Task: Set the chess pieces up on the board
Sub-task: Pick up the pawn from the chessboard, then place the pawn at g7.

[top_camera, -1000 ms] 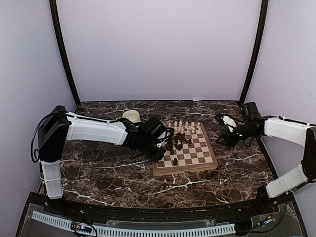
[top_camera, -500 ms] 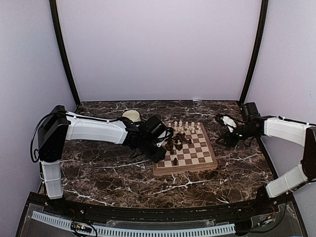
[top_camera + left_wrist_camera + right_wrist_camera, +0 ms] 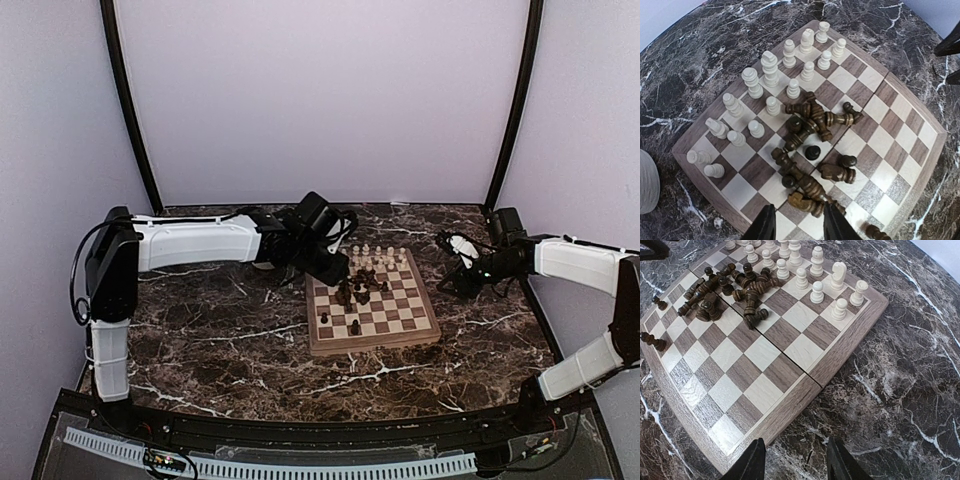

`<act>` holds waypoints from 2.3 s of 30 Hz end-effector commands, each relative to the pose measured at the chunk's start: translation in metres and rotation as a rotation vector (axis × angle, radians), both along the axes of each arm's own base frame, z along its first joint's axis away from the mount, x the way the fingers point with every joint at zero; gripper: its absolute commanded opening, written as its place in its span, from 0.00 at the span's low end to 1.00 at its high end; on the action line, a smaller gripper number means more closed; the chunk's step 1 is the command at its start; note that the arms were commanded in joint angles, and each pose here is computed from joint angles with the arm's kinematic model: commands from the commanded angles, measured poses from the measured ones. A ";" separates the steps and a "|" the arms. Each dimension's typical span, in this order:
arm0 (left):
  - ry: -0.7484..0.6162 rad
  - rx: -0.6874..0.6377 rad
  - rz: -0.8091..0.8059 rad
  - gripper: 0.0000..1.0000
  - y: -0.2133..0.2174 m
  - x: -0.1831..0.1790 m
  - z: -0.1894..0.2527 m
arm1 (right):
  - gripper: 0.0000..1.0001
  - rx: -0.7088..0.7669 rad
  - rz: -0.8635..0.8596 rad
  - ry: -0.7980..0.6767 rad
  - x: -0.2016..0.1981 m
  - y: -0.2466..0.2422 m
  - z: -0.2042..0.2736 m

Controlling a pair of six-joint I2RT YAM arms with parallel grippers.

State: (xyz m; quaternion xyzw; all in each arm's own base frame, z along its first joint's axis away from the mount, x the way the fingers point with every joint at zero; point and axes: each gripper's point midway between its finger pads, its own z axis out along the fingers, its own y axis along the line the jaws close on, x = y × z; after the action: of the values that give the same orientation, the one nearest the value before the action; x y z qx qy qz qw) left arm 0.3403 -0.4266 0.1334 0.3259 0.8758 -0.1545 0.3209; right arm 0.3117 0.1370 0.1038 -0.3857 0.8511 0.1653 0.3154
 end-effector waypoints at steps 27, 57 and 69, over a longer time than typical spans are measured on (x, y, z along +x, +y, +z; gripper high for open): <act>0.105 0.032 0.032 0.19 -0.005 0.028 -0.053 | 0.43 -0.010 -0.006 -0.013 0.007 -0.001 0.002; -0.010 -0.023 0.038 0.06 0.012 0.022 0.009 | 0.43 -0.011 -0.008 -0.016 0.008 -0.002 0.003; 0.015 -0.018 -0.199 0.07 -0.003 -0.058 0.002 | 0.43 -0.008 -0.002 -0.016 0.008 -0.001 0.004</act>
State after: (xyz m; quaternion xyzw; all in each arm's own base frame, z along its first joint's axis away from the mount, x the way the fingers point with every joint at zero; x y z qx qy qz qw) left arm 0.3134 -0.4185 0.1359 0.3569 0.8618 -0.1809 0.3118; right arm 0.3122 0.1354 0.0991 -0.3842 0.8550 0.1616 0.3087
